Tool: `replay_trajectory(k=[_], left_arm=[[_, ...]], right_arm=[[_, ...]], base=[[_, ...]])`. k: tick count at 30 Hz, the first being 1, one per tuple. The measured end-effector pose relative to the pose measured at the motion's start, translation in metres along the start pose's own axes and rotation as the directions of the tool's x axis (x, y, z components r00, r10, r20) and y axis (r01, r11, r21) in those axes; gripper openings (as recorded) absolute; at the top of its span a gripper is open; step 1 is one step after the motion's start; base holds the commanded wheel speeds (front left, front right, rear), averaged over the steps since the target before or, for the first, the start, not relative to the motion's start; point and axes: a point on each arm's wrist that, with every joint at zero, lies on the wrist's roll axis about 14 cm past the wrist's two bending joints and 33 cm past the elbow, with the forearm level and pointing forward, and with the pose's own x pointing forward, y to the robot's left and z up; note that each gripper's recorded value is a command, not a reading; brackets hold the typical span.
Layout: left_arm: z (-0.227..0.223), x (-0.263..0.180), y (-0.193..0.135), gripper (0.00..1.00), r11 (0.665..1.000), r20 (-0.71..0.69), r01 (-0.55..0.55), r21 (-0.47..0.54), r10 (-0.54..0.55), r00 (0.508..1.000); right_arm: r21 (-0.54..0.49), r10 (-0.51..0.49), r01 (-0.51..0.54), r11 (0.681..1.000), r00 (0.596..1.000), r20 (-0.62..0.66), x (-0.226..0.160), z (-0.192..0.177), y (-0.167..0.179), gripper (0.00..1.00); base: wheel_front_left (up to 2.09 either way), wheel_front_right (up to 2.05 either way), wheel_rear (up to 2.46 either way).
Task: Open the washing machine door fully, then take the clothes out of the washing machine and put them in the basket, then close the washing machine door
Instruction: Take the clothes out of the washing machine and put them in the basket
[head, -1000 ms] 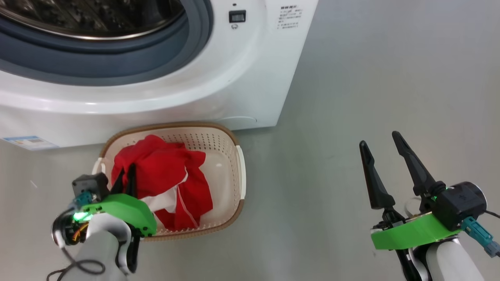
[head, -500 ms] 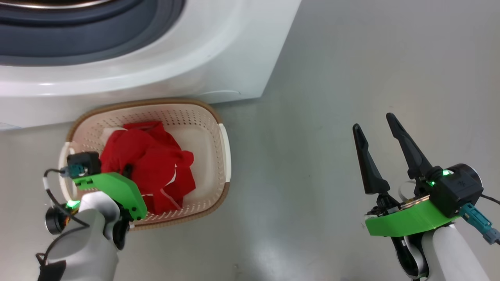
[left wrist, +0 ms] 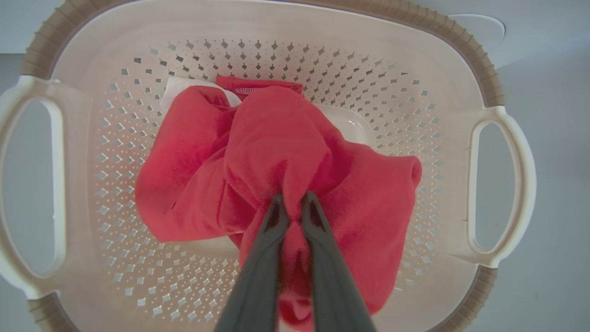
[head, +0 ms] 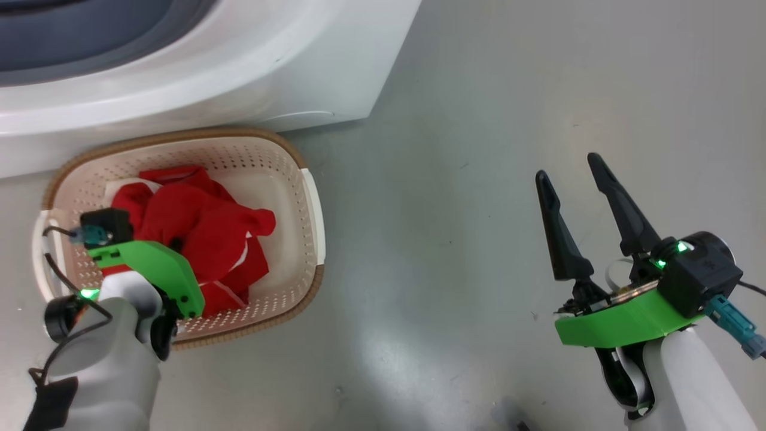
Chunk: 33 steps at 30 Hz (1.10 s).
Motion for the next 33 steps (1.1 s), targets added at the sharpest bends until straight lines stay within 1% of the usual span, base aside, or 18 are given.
replay_trajectory(k=[2,5,7,9,10,11,12,13,15,16,23,26,30,33], left_arm=[[-0.002,0.003,-0.001,0.00,1.000,-0.011,0.003,0.007,-0.003,1.000],[-0.008,0.006,-0.003,0.19,1.000,-0.036,0.010,0.019,-0.009,0.999],[-0.010,0.006,-0.004,0.35,1.000,-0.043,0.010,0.022,-0.009,0.999],[-0.010,0.005,-0.003,0.45,1.000,-0.047,0.009,0.026,-0.007,0.999],[-0.010,0.004,-0.003,0.52,1.000,-0.046,0.008,0.027,-0.007,0.999],[-0.009,0.003,-0.002,0.73,1.000,-0.043,0.007,0.028,-0.006,0.999],[-0.008,0.003,-0.002,0.73,1.000,-0.037,0.006,0.028,-0.005,0.999],[-0.007,0.001,-0.001,0.83,1.000,-0.030,0.005,0.028,-0.004,1.000],[-0.006,0.000,-0.001,0.98,1.000,-0.027,0.004,0.031,-0.003,1.000],[-0.003,-0.001,-0.001,1.00,0.999,-0.015,0.004,0.032,-0.004,1.000],[0.020,-0.018,-0.004,1.00,0.999,0.108,0.016,0.043,-0.020,0.994],[0.021,-0.028,-0.003,1.00,0.999,0.150,0.010,0.039,-0.016,0.989],[0.028,-0.043,-0.006,1.00,1.000,0.219,0.016,0.002,-0.016,0.976],[0.041,-0.055,-0.016,1.00,0.999,0.291,0.046,0.008,-0.046,0.956]], right_arm=[[-0.004,-0.003,0.003,1.000,1.000,0.005,0.002,0.001,-0.002,1.00],[-0.007,-0.009,0.009,1.000,1.000,0.001,0.003,0.000,-0.004,1.00],[-0.003,-0.009,0.009,1.000,1.000,0.001,0.003,0.000,-0.004,1.00],[0.002,-0.008,0.008,1.000,1.000,0.003,0.003,0.000,-0.003,1.00],[0.003,-0.007,0.007,1.000,1.000,0.003,0.003,0.000,-0.003,1.00],[0.004,-0.005,0.005,1.000,1.000,0.003,0.003,0.000,-0.002,1.00],[0.005,-0.003,0.003,1.000,1.000,0.004,0.004,0.000,-0.002,1.00],[0.006,-0.002,0.002,1.000,1.000,0.004,0.004,0.001,-0.001,1.00],[0.007,-0.001,0.001,1.000,1.000,0.005,0.004,0.001,-0.001,1.00],[0.008,0.000,0.000,1.000,1.000,0.006,0.004,0.001,0.000,1.00],[0.013,0.009,-0.009,1.000,0.999,0.032,0.001,0.013,0.004,1.00],[0.016,0.013,-0.014,1.000,0.999,0.043,-0.002,0.018,0.006,1.00],[0.017,0.022,-0.023,1.000,0.998,0.065,-0.007,0.027,0.011,1.00],[0.017,0.023,-0.024,1.000,0.998,0.059,-0.016,0.027,0.012,1.00]], base=[[0.00,0.00,0.00],[0.00,0.00,0.00],[0.00,0.00,0.00],[0.00,0.00,0.00],[0.00,0.00,0.00],[0.00,0.00,0.00],[0.00,0.00,0.00],[0.00,0.00,0.00],[0.00,0.00,0.00],[0.00,0.00,0.00],[0.00,0.00,0.00],[0.00,0.00,0.00],[0.00,0.00,0.00],[0.00,0.00,0.00]])
